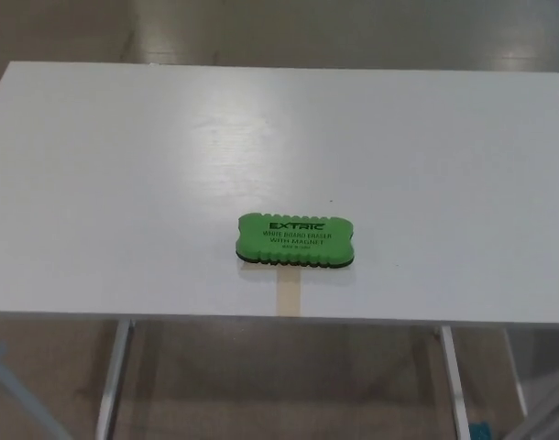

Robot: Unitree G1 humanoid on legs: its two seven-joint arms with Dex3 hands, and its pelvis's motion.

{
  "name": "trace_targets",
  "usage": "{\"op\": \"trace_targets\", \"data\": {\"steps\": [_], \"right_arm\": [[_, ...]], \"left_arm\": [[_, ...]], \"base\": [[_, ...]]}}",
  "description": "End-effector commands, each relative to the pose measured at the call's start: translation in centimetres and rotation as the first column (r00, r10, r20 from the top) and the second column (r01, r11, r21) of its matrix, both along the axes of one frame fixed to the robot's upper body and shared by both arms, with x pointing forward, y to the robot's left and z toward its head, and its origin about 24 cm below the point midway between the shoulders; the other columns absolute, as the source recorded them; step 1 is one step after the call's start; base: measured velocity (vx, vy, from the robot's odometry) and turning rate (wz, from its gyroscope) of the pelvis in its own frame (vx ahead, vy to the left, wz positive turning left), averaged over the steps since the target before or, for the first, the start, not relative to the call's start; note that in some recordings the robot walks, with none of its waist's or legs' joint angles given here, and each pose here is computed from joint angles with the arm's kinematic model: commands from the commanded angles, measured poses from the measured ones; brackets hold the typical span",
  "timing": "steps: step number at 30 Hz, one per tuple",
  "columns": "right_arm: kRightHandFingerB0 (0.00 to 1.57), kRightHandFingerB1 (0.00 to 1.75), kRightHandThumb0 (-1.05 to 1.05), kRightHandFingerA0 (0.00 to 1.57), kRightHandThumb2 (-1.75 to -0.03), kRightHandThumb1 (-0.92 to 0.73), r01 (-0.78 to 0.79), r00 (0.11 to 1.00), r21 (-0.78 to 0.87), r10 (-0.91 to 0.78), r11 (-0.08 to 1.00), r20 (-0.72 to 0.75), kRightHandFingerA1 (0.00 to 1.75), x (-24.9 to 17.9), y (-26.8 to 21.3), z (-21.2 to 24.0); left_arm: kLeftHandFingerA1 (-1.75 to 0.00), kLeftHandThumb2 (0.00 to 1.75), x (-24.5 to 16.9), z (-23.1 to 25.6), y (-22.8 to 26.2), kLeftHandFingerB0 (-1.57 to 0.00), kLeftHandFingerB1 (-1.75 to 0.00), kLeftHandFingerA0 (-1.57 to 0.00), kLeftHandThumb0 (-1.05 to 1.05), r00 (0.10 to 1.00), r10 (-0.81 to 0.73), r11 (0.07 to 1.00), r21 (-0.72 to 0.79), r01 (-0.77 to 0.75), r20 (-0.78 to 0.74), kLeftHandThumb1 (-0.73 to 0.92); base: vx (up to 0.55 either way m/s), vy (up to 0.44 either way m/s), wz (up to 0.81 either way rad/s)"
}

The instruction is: Use the left hand to press on the green eraser and wipe the desk from center to the left and then back to center.

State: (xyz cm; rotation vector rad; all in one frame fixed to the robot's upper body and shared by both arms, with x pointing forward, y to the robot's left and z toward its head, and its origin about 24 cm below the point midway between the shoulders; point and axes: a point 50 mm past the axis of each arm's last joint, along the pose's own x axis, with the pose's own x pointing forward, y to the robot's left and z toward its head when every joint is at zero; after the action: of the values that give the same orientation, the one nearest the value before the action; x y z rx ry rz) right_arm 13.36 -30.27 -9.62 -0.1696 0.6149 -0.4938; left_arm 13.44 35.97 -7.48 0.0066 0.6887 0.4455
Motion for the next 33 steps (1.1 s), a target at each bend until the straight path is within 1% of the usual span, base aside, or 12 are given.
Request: {"op": "trace_targets", "data": {"steps": [1,8,11,15,17,19,21,25,26,29,32,33], "right_arm": [[0.54,0.37,-0.41,0.7,-0.63,-0.72,0.024,0.999,0.0,-0.024,1.0,0.046,0.48,-0.2,-0.1,0.2],[0.55,0.37,-0.41,0.69,-0.63,-0.72,0.015,0.998,0.002,-0.015,1.0,0.057,0.48,-0.4,0.2,0.2],[0.55,0.37,-0.41,0.69,-0.63,-0.72,0.0,0.998,0.008,0.0,1.0,0.066,0.47,0.2,0.9,0.3],[0.55,0.37,-0.4,0.67,-0.62,-0.72,-0.063,0.993,0.065,0.056,0.996,0.104,0.46,0.6,2.8,0.6],[0.51,0.36,-0.4,0.64,-0.63,-0.73,-0.161,0.981,0.112,0.146,0.981,0.13,0.47,0.4,4.1,0.8],[0.51,0.36,-0.4,0.63,-0.63,-0.73,-0.209,0.971,0.115,0.192,0.971,0.143,0.47,0.3,4.8,0.8],[0.51,0.36,-0.4,0.65,-0.63,-0.73,-0.226,0.965,0.131,0.204,0.965,0.163,0.46,0.1,5.7,0.4],[0.48,0.36,-0.4,0.65,-0.63,-0.73,-0.243,0.963,0.133,0.222,0.961,0.154,0.46,0.0,6.4,-0.2],[0.48,0.36,-0.4,0.64,-0.63,-0.74,-0.254,0.962,0.113,0.239,0.961,0.13,0.47,-0.2,6.6,-0.5],[0.47,0.35,-0.41,0.63,-0.63,-0.75,-0.264,0.961,0.102,0.252,0.959,0.116,0.47,-0.3,6.6,-0.7],[0.47,0.35,-0.4,0.63,-0.63,-0.75,-0.27,0.959,0.092,0.26,0.958,0.11,0.47,-0.3,6.4,-0.8],[0.47,0.35,-0.4,0.63,-0.63,-0.75,-0.272,0.959,0.086,0.263,0.958,0.103,0.47,-0.3,6.2,-0.8]], "left_arm": [[-0.44,0.6,-0.3,0.0,0.0,-0.52,-0.36,-0.59,-0.39,1.0,-0.004,1.0,-0.027,0.005,0.029,0.66],[-0.44,0.6,-0.4,0.0,0.1,-0.52,-0.36,-0.59,-0.39,1.0,-0.005,0.999,-0.036,0.006,0.025,0.66],[-0.45,0.6,0.3,0.5,-0.5,-0.52,-0.36,-0.6,-0.39,0.998,-0.023,0.998,-0.049,0.026,0.055,0.65],[-0.44,0.59,0.6,1.2,-2.1,-0.54,-0.37,-0.59,-0.38,0.987,-0.096,0.988,-0.105,0.11,0.13,0.64],[-0.44,0.59,0.8,2.0,-4.3,-0.55,-0.37,-0.58,-0.38,0.954,-0.229,0.955,-0.143,0.258,0.195,0.62],[-0.44,0.58,0.7,2.6,-5.7,-0.54,-0.36,-0.59,-0.37,0.925,-0.309,0.923,-0.162,0.348,0.222,0.61],[-0.43,0.58,0.5,3.5,-7.4,-0.52,-0.36,-0.57,-0.37,0.858,-0.446,0.851,-0.174,0.495,0.256,0.6],[-0.42,0.58,0.2,4.9,-9.4,-0.47,-0.35,-0.55,-0.38,0.751,-0.593,0.736,-0.184,0.652,0.289,0.59],[-0.42,0.58,-0.2,6.0,-10.7,-0.45,-0.34,-0.54,-0.38,0.657,-0.682,0.649,-0.148,0.746,0.321,0.6],[-0.42,0.58,-0.5,7.6,-12.1,-0.44,-0.34,-0.53,-0.39,0.548,-0.758,0.547,-0.111,0.83,0.354,0.62],[-0.42,0.58,-0.7,8.3,-12.7,-0.44,-0.34,-0.53,-0.4,0.499,-0.785,0.497,-0.107,0.861,0.367,0.62],[-0.42,0.59,-0.8,8.8,-13.2,-0.44,-0.34,-0.52,-0.4,0.465,-0.8,0.457,-0.117,0.882,0.378,0.63]], "base": [[0.0,0.0,0.0],[0.0,0.0,0.0],[0.0,0.0,0.0],[0.0,0.0,0.0],[0.0,0.0,0.0],[0.0,0.0,0.0],[0.0,0.0,0.0],[0.0,0.0,0.0],[0.0,0.0,0.0],[0.0,0.0,0.0],[0.0,0.0,0.0],[0.0,0.0,0.0]]}}
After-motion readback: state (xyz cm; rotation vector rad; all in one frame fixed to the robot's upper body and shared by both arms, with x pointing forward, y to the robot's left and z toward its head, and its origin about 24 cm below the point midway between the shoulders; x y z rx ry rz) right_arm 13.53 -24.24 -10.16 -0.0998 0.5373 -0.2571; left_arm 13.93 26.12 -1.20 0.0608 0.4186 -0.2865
